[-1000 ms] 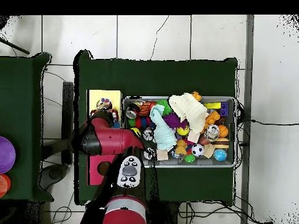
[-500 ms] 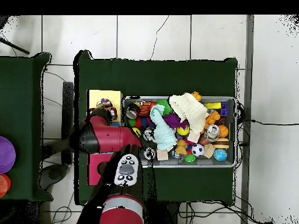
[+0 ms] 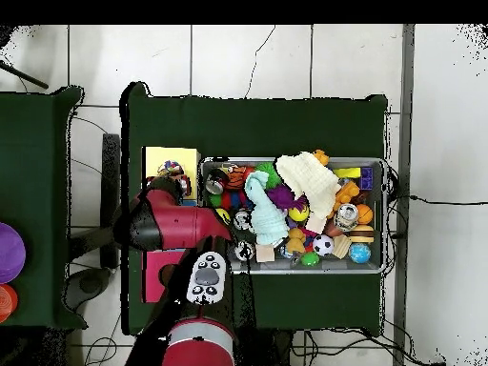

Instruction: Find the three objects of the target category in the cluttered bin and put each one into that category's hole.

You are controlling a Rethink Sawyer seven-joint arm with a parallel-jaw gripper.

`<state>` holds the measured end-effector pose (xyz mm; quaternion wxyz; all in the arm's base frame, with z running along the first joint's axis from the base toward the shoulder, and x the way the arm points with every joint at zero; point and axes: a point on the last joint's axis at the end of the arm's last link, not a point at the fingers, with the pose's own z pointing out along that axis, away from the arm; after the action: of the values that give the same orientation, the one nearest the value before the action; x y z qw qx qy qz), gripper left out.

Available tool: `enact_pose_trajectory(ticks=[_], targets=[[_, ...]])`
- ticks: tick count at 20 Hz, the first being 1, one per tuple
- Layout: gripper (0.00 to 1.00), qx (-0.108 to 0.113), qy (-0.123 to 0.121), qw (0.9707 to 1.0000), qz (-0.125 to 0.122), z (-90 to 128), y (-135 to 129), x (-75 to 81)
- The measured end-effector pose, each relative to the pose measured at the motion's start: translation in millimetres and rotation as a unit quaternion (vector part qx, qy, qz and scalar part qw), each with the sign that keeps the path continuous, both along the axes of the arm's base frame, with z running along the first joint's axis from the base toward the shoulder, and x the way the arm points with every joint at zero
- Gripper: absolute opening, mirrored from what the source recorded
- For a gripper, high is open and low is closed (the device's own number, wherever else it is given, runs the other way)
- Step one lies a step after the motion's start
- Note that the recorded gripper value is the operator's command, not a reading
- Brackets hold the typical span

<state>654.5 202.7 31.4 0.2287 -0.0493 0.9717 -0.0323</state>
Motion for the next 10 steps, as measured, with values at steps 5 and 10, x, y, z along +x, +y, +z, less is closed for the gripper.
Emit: enact_pose_trajectory(ticks=[5, 10], targets=[[0.00, -0.002, 0.005, 1.0000, -0.002, -1, -4, -1.9], [0.00, -0.001, 0.011, 0.9999, -0.008, 1, -11, -1.2]])
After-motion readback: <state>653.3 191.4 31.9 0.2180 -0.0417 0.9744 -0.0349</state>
